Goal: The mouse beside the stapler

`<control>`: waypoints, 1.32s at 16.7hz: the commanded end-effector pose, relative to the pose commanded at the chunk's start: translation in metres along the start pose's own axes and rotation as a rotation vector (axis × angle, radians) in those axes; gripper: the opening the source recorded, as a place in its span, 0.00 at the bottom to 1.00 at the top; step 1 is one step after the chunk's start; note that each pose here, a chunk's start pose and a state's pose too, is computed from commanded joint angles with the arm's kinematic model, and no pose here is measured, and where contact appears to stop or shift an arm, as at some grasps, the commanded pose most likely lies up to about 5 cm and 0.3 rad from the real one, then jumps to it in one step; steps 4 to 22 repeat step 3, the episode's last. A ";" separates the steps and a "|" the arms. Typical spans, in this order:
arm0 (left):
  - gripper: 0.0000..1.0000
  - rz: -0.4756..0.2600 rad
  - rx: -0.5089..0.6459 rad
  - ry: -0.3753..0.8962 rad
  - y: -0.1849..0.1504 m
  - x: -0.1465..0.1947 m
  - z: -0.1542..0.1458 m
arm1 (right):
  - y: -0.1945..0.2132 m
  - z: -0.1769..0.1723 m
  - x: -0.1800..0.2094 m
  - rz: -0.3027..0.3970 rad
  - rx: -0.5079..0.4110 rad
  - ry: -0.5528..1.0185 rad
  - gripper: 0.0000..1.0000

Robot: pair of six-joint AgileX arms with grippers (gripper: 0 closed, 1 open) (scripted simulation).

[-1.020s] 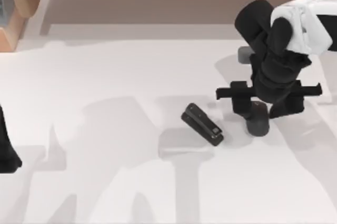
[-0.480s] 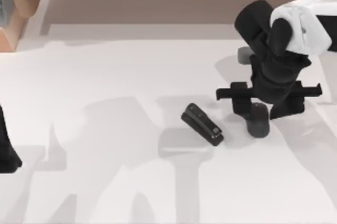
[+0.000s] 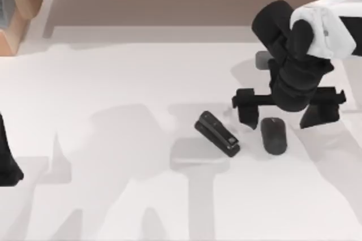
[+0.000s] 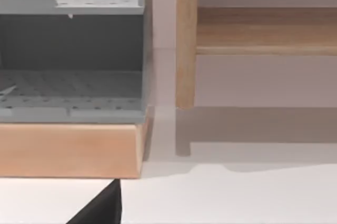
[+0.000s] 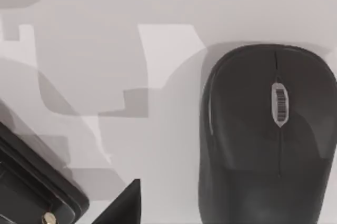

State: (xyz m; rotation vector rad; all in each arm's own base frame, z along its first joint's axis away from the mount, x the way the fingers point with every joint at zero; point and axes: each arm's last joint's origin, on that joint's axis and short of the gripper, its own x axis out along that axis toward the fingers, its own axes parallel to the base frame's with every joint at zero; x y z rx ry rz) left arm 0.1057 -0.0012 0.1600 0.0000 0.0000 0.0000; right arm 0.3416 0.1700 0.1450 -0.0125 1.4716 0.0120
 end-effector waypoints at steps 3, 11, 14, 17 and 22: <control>1.00 0.000 0.000 0.000 0.000 0.000 0.000 | 0.000 0.000 0.000 0.000 0.000 0.000 1.00; 1.00 0.000 0.000 0.000 0.000 0.000 0.000 | 0.000 0.000 0.000 0.000 0.000 0.000 1.00; 1.00 0.000 0.000 0.000 0.000 0.000 0.000 | 0.000 0.000 0.000 0.000 0.000 0.000 1.00; 1.00 0.000 0.000 0.000 0.000 0.000 0.000 | 0.000 0.000 0.000 0.000 0.000 0.000 1.00; 1.00 0.000 0.000 0.000 0.000 0.000 0.000 | 0.000 0.000 0.000 0.000 0.000 0.000 1.00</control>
